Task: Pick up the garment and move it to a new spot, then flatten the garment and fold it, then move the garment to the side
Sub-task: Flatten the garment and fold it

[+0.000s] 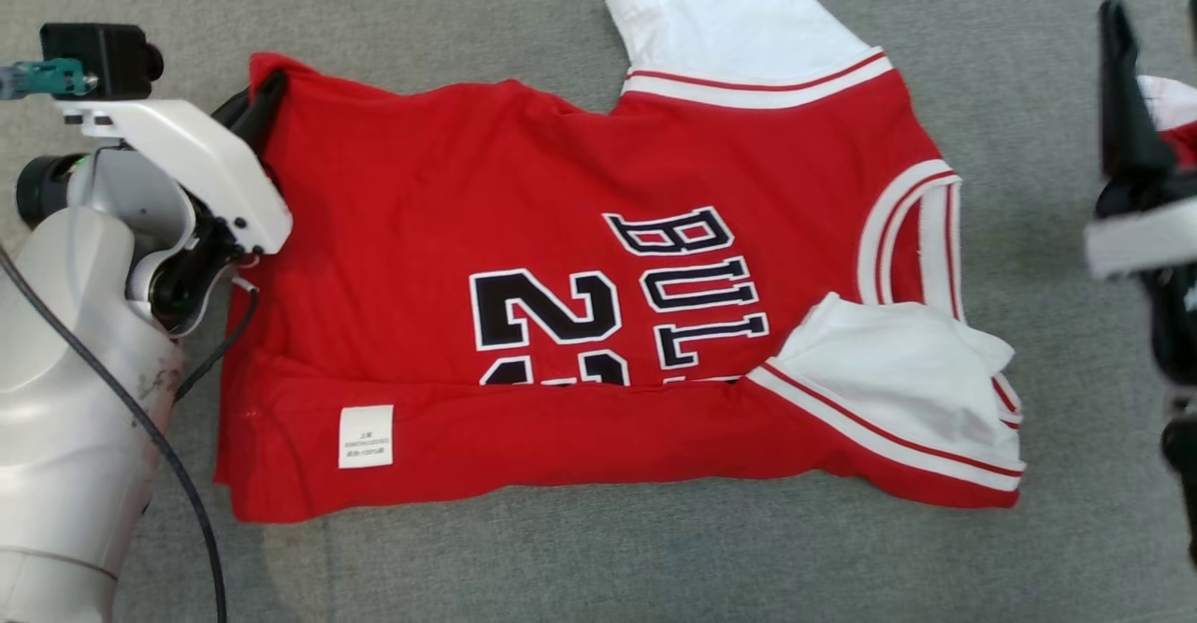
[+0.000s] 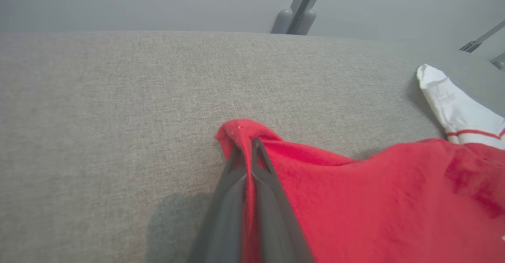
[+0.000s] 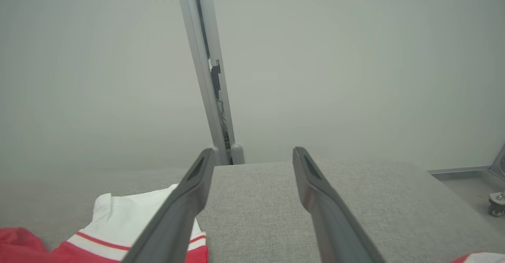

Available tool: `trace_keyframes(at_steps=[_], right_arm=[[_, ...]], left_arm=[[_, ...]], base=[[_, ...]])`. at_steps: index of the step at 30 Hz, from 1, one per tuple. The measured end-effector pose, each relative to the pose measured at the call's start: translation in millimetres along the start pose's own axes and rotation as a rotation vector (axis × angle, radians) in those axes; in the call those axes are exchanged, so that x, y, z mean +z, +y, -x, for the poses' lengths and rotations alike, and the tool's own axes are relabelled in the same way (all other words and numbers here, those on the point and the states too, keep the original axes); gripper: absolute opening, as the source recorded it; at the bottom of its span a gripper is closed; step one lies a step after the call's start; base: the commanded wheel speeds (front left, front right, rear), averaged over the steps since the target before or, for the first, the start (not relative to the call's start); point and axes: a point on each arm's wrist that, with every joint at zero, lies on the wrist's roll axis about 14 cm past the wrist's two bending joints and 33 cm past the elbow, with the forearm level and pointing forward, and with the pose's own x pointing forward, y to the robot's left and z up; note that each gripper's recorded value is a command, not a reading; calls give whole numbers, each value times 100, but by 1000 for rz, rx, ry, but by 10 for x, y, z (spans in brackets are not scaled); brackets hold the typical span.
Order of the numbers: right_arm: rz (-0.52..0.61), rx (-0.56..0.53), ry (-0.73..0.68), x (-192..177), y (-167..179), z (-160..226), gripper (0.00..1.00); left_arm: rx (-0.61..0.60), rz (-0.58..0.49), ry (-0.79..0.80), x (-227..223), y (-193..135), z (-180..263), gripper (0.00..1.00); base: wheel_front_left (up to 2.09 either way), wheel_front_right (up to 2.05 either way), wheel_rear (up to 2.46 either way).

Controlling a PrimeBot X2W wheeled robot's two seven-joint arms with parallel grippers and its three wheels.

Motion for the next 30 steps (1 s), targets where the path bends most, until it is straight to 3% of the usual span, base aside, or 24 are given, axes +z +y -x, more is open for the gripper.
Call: trace_keyframes(at_steps=[4,10,16,25,26,30], right_arm=[[9,76,55,-60,130,-536,100],[55,209,230,-515,570,-990,100],[99,302,385,-985,919,-1186,100],[142,376,568,-1492,1148,-1182,100],[128,380,575,-1481,1166,-1190,0],[104,374,520,-1357,1134,-1224,0]], left_arm=[[-5,2,-25,38,-1,-2,0],[1,6,-35,-12,47,-12,0],[6,1,-33,-60,76,-11,0],[18,21,-39,-104,149,23,0],[14,36,-47,-89,142,31,0],[14,47,-73,-17,159,63,0]], base=[[0,0,0],[0,0,0],[0,0,0],[0,0,0],[0,0,0],[0,0,0]])
